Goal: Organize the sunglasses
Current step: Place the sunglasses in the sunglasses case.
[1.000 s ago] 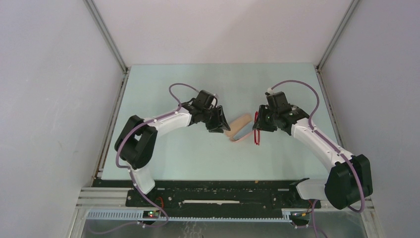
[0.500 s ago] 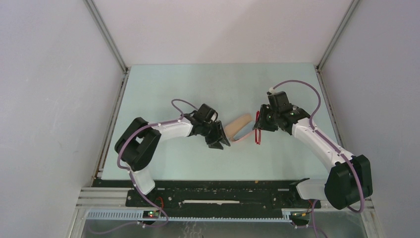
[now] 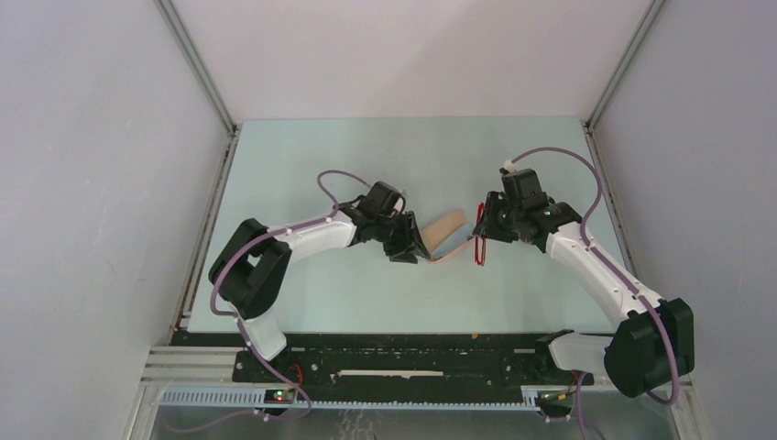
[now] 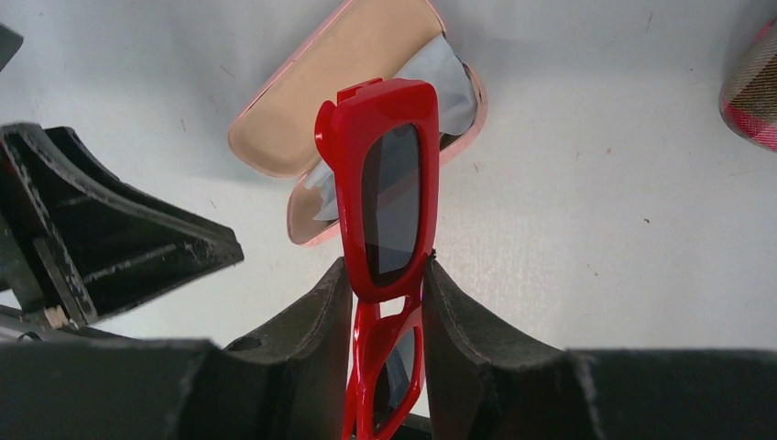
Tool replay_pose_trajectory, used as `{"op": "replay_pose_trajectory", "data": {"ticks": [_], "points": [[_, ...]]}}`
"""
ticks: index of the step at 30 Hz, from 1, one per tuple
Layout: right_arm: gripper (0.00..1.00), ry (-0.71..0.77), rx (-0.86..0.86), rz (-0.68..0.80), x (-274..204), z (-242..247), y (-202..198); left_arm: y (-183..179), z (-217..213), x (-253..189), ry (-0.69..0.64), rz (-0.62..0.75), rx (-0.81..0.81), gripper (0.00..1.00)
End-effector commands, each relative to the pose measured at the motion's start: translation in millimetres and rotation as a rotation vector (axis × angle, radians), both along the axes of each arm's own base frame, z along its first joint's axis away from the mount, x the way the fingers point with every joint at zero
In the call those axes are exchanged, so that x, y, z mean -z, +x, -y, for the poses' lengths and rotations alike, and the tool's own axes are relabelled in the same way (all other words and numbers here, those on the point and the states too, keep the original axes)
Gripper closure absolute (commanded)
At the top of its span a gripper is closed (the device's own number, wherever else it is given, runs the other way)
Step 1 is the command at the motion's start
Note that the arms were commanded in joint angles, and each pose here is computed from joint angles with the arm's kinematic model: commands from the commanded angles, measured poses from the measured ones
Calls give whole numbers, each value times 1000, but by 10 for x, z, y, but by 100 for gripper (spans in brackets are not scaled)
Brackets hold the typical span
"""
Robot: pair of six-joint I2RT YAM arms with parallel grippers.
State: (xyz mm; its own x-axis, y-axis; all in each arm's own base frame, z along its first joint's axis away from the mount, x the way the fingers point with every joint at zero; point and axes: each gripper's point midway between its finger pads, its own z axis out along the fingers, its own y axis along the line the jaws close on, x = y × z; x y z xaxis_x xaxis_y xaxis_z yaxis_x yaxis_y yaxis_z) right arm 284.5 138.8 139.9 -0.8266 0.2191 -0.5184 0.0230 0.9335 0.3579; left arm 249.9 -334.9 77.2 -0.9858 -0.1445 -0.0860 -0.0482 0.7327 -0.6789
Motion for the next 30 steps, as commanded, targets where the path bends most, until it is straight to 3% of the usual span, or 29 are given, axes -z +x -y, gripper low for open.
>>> {"op": "replay_pose_trajectory", "data": {"ticks": [1, 4, 12, 22, 30], "points": [[62, -6, 36, 26, -78, 88, 9, -99, 360, -508, -2, 236, 259, 53], [62, -5, 54, 29, -92, 139, 21, -222, 571, -609, -33, 248, 368, 53], [62, -11, 104, 36, -140, 340, 6, -423, 932, -346, -103, 120, 463, 54], [62, -1, 127, 31, -133, 443, -56, -207, 929, 65, -72, 78, 382, 55], [61, 13, 83, 44, -161, 393, -57, 106, 576, 238, -49, 55, 276, 55]]}}
